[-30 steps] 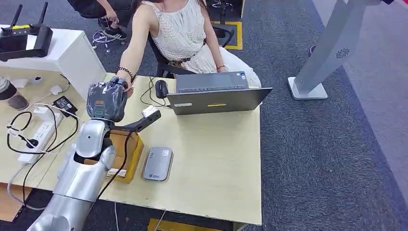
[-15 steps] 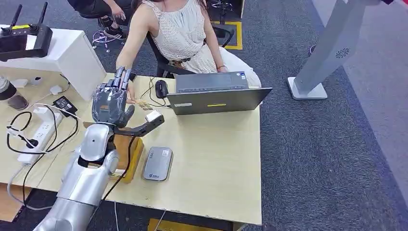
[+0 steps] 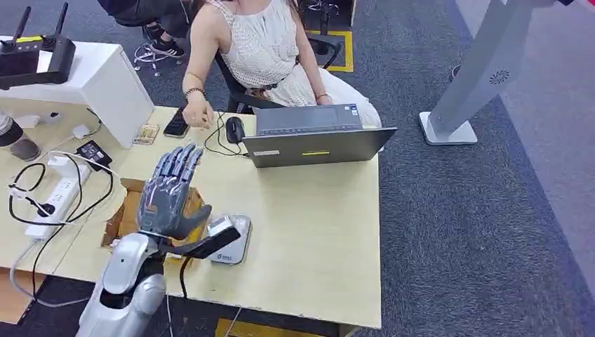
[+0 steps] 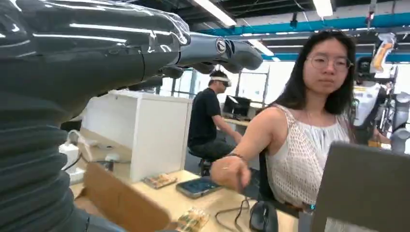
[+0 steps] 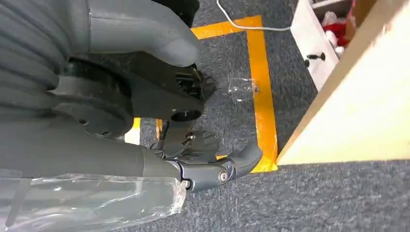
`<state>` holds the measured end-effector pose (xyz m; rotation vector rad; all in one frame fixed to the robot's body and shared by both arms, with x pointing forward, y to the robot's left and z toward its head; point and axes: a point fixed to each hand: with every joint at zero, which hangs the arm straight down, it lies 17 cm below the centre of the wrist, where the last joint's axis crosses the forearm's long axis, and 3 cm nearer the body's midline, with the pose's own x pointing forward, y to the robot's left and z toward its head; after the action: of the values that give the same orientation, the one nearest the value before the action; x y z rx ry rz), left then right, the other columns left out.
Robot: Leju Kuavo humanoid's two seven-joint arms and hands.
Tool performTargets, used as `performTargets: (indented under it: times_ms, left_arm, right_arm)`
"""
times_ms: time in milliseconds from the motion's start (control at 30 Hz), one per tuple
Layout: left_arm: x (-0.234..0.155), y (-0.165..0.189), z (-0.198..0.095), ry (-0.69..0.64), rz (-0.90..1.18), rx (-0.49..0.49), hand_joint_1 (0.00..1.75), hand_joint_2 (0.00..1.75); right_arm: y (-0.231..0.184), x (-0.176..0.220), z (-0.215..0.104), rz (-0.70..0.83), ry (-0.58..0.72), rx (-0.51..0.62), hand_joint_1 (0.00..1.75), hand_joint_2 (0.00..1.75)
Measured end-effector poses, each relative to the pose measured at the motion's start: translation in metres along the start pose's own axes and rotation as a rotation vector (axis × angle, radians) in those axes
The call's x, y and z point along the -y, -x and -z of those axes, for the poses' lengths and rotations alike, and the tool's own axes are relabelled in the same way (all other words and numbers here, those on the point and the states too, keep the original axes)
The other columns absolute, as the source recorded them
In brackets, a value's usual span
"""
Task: Pass the card to the sensor for recognition and then transmit it.
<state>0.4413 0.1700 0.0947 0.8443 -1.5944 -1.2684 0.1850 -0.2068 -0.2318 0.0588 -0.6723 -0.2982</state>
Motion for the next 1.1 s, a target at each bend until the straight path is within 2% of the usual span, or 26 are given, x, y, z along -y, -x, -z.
performTargets:
  times_ms: [167,367,600,1100]
  left_arm:
    - [0.028,0.007,-0.041,0.077,-0.001,-0.001,0.00,1.75]
    - [0.053,0.017,-0.071,0.166,0.013,-0.004,0.00,1.75]
    - [0.070,0.025,-0.098,0.221,0.035,-0.020,0.00,1.75]
    - [0.075,0.028,-0.138,0.244,0.128,-0.069,0.00,1.75]
  right_arm:
    - [0.000,0.009,0.000,0.011,0.020,0.001,0.00,1.75]
    - [0.000,0.014,0.001,0.018,0.032,0.002,0.00,1.75]
    - [0.000,0.015,0.001,0.018,0.036,0.002,0.00,1.75]
    - [0.005,0.024,-0.002,0.040,0.064,-0.005,0.00,1.75]
